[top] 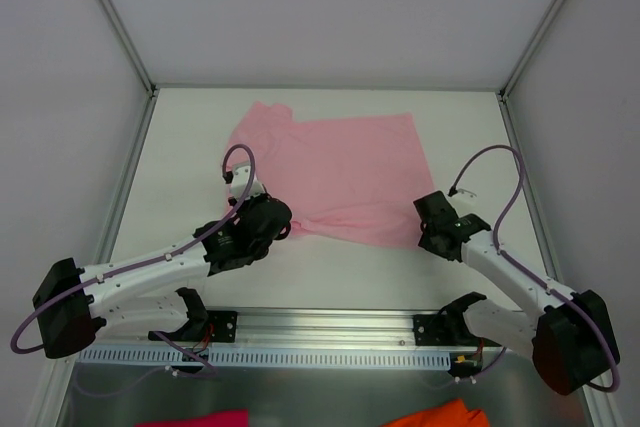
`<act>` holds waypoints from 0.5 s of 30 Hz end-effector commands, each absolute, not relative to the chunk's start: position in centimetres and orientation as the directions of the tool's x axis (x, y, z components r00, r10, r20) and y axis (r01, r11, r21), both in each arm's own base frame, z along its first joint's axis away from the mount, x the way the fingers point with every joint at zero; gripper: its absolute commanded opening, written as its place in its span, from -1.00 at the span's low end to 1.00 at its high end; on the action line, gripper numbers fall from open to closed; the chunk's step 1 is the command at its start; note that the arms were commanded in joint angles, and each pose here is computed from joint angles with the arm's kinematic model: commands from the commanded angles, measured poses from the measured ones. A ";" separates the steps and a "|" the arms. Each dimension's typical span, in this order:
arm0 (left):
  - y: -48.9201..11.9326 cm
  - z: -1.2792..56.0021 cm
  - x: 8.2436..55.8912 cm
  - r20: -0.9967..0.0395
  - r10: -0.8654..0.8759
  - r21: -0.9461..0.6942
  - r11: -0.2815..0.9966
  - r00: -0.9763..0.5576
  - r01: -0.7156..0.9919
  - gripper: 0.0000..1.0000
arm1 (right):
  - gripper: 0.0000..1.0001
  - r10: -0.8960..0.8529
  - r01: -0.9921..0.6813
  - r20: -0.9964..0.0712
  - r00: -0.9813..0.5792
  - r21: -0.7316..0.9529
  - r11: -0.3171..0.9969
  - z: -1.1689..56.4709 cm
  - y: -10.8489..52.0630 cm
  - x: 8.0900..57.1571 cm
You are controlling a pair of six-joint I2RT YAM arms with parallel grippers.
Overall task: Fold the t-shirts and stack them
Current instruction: Grap the side of the flattened tshirt closest away from the robot with both arms
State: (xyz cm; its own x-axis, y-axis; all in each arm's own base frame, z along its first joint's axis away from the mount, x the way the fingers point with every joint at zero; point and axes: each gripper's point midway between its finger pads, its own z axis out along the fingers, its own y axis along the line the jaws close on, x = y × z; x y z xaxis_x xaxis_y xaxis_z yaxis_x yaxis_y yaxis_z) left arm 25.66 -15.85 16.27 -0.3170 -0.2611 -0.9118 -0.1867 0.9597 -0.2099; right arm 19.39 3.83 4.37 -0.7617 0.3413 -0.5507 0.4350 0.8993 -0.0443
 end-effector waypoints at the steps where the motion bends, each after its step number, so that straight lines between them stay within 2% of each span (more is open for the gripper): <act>1: -16.1 16.6 26.1 -0.916 -0.269 -0.226 0.959 -0.299 -0.170 -1.00 | -0.11 0.357 0.495 -0.600 -0.716 -0.075 0.866 5.6 2.5 20.2; 15: -16.4 16.7 26.0 -0.915 -0.270 -0.236 0.961 -0.300 -0.147 -1.00 | -0.09 0.372 0.512 -0.580 -0.724 -0.092 0.854 4.7 2.0 20.6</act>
